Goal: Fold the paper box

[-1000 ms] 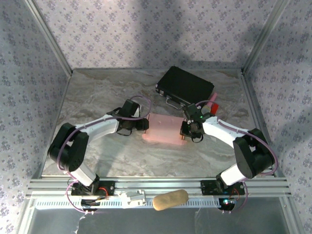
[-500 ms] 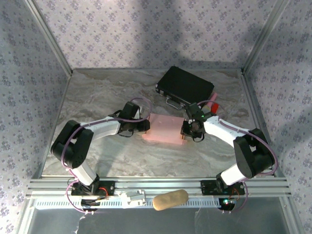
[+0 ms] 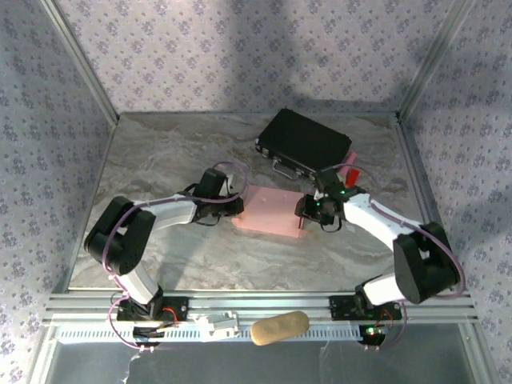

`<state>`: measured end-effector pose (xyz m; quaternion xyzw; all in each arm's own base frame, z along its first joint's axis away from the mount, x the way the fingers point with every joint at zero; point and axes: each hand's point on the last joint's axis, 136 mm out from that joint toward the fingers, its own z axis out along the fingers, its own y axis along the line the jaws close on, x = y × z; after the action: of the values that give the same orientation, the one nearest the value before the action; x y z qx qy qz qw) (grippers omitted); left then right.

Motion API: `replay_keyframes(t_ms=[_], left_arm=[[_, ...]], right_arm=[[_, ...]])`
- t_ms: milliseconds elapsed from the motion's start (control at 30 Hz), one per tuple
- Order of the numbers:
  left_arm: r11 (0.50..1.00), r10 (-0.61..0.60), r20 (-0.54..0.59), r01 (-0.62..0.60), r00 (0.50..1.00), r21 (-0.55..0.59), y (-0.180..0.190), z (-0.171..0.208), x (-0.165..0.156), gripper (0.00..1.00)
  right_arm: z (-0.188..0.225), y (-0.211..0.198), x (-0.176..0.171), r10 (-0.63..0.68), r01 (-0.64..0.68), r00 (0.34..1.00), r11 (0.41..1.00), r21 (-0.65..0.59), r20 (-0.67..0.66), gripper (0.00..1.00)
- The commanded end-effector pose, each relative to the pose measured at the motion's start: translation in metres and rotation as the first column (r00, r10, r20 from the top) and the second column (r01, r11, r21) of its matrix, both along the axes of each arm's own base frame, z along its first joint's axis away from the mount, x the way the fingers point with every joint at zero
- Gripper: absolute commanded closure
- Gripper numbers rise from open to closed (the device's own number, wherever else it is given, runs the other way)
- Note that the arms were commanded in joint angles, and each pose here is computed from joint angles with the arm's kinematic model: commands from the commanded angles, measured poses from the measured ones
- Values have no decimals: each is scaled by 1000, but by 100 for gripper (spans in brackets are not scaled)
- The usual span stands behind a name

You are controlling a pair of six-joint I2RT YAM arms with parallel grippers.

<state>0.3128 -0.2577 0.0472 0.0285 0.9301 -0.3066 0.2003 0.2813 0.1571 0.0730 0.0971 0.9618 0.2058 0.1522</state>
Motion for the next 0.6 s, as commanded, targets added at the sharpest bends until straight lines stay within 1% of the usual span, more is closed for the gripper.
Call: replay_keyframes(t_ms=[0, 67, 200, 333, 567], left_arm=[[998, 35, -80, -31, 996, 47, 25, -28, -15, 95], [999, 39, -79, -37, 996, 21, 28, -28, -15, 95], [999, 43, -95, -46, 995, -27, 31, -31, -15, 97], [998, 54, -112, -57, 992, -25, 38, -37, -16, 98], [995, 92, -139, -96, 986, -22, 55, -50, -17, 98]], right_arm=[[19, 13, -1, 44, -53, 998, 982, 183, 53, 42], [23, 19, 0, 63, -77, 996, 965, 251, 65, 39], [12, 21, 2, 70, -75, 997, 954, 289, 27, 37], [11, 34, 13, 107, -114, 993, 909, 400, 40, 35], [-4, 37, 16, 124, -111, 992, 907, 406, -5, 34]])
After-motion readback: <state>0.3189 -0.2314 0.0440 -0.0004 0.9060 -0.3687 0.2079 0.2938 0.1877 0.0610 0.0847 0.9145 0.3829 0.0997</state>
